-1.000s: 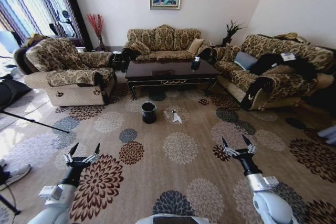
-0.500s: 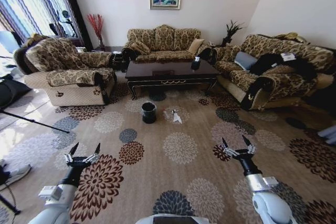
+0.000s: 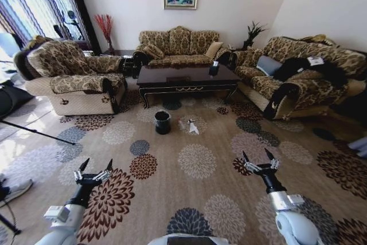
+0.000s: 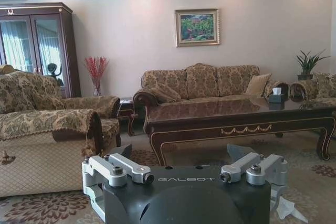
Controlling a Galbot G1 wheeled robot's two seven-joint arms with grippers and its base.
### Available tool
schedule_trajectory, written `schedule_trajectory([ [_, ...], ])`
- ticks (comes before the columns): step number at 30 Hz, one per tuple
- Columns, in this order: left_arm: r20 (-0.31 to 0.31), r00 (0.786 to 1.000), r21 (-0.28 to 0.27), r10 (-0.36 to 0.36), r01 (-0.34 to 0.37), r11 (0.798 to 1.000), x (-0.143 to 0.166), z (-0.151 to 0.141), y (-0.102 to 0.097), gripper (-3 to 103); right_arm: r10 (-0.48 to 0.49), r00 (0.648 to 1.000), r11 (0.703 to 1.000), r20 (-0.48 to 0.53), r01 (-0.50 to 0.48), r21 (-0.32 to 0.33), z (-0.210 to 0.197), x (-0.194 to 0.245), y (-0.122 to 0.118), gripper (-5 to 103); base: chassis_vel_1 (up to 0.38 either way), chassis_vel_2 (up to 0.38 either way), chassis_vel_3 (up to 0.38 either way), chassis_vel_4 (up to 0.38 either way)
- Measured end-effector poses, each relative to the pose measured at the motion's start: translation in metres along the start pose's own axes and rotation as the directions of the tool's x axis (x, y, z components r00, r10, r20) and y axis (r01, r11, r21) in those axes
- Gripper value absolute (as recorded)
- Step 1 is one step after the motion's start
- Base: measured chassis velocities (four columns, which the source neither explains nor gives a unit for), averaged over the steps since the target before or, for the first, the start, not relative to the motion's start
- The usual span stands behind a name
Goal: Move to the front of the table and pick up the trash from the floor, then place it into the trash bin.
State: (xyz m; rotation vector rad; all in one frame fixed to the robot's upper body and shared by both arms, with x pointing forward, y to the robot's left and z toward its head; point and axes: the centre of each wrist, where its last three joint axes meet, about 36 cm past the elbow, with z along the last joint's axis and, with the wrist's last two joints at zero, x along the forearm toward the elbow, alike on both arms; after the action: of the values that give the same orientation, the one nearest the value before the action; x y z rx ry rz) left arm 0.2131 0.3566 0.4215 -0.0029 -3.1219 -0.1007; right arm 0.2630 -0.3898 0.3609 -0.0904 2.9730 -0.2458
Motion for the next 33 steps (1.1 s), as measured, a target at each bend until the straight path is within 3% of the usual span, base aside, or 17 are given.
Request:
schedule_trajectory([
  [16, -0.008, 1.000, 0.000, -0.012, 0.012, 1.000, 0.003, 0.005, 0.001, 100, -0.011, 1.000, 1.000, -0.001, 0.011, 0.006, 0.002, 0.009, 0.000, 100, 0.000, 0.000, 0.000, 0.000],
  [22, -0.010, 0.999, -0.006, -0.034, 0.034, 0.999, 0.003, 0.007, 0.002, 100, -0.009, 0.999, 0.999, 0.031, 0.011, -0.045, 0.004, 0.011, 0.000, 100, 0.000, 0.000, 0.000, 0.000],
  [33, -0.006, 0.999, -0.006, -0.037, 0.037, 0.999, 0.003, 0.004, 0.000, 100, -0.026, 0.998, 0.998, 0.055, 0.028, -0.048, 0.008, 0.014, 0.000, 100, 0.000, 0.000, 0.000, 0.000],
])
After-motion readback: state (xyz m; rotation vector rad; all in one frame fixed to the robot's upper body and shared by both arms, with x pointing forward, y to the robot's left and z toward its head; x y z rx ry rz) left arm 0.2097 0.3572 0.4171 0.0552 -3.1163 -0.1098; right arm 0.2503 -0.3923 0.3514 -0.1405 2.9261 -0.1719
